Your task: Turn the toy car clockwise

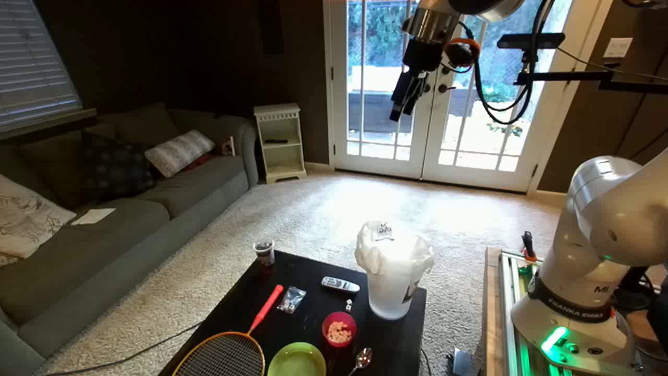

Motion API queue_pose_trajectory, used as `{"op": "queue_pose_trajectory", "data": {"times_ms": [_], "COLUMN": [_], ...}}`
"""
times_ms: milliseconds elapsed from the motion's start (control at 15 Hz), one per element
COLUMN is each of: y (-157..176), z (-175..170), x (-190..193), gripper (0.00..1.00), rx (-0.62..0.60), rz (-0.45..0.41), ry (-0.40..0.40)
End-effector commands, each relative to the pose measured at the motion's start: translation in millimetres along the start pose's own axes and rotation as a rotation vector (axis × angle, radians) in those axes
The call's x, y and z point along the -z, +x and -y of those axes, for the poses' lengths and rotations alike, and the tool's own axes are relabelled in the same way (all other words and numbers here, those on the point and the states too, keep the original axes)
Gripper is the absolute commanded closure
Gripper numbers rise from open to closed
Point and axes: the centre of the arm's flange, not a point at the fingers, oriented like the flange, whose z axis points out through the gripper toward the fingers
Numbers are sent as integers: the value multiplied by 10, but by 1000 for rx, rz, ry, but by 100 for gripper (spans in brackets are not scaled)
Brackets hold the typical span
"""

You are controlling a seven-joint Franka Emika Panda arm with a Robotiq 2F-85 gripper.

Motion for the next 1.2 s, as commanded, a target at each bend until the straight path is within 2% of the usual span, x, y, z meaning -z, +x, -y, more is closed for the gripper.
{"op": "queue_pose_trajectory", "data": {"times_ms": [0,267,333,467,733,1133], "y": [0,0,18,34,-54,-440], "z": [0,0,92,391,1139,2125], "x": [1,1,-13,-221,-747,-1655], "gripper": [0,0,0,0,0,0], "rx": [0,0,37,175,375,684], "rz": [0,0,10,65,153,271], "ry": [0,0,-6,2,-20,-68]}}
